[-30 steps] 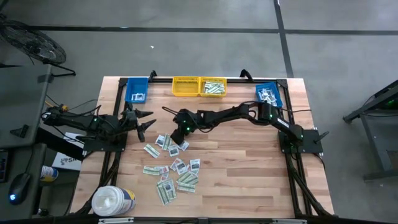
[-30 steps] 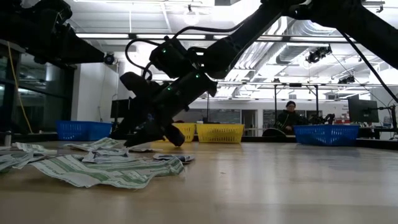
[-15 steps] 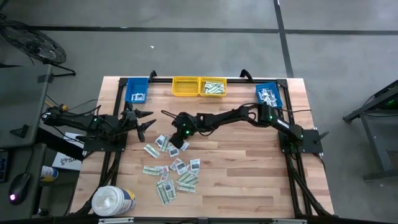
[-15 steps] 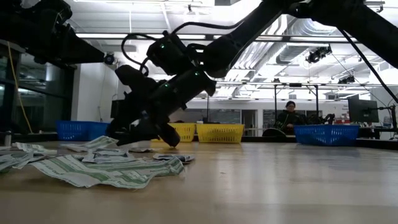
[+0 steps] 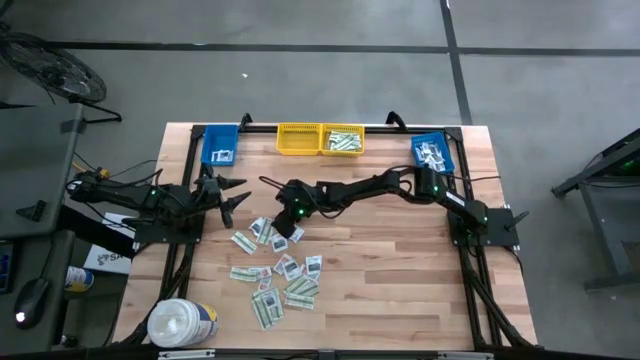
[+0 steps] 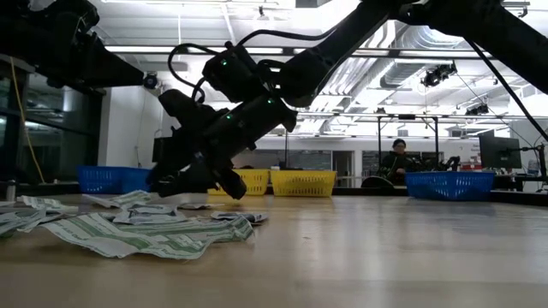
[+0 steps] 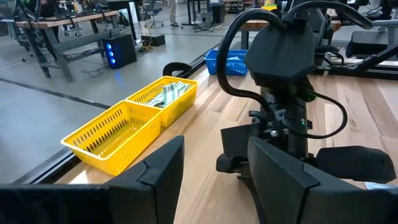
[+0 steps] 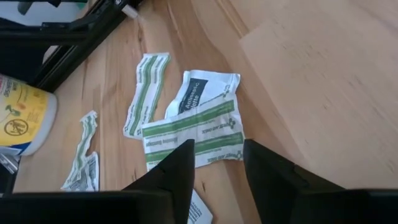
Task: Pick & Place First Aid Supplies
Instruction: Put the green bandage pack into the right yellow bin
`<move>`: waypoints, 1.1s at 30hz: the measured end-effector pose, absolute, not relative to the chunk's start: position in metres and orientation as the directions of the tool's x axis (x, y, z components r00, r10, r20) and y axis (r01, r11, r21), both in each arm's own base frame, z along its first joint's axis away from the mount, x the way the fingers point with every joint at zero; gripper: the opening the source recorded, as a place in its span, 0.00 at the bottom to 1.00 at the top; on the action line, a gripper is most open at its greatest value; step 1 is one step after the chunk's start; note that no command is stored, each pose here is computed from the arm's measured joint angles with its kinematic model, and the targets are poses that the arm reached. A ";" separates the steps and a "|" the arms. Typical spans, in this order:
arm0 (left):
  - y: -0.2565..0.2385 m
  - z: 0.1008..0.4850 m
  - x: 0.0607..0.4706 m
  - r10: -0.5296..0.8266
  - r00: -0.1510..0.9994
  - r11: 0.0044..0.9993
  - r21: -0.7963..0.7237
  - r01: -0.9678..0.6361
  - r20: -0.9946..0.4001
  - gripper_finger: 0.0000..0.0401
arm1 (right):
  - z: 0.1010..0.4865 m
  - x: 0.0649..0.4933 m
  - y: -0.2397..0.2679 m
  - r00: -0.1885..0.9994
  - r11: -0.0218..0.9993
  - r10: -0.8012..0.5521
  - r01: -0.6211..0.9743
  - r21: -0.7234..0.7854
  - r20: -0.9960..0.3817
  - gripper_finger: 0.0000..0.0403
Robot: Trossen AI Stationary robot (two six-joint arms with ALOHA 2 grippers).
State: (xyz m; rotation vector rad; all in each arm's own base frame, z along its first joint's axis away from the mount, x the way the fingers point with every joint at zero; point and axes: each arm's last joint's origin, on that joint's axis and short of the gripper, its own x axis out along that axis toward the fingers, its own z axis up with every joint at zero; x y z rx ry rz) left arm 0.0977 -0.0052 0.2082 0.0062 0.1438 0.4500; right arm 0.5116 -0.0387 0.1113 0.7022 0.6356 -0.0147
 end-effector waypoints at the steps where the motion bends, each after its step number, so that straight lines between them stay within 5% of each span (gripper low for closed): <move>1: -0.005 0.208 0.098 0.434 0.890 0.901 0.038 -0.433 -0.137 0.44 | 0.111 0.511 -0.039 0.811 0.776 0.196 0.215 0.593 -0.551 0.31; 9: -0.005 0.208 0.098 0.434 0.890 0.900 0.038 -0.433 -0.138 0.44 | 0.106 0.508 -0.042 0.780 0.798 0.171 0.249 0.549 -0.602 0.26; 23: -0.005 0.208 0.098 0.434 0.890 0.901 0.038 -0.433 -0.137 0.44 | 0.102 0.513 -0.045 0.808 0.759 0.237 0.193 0.622 -0.540 0.44; 33: -0.005 0.208 0.098 0.434 0.890 0.901 0.038 -0.433 -0.138 0.44 | 0.101 0.516 -0.043 0.803 0.745 0.260 0.187 0.640 -0.537 0.46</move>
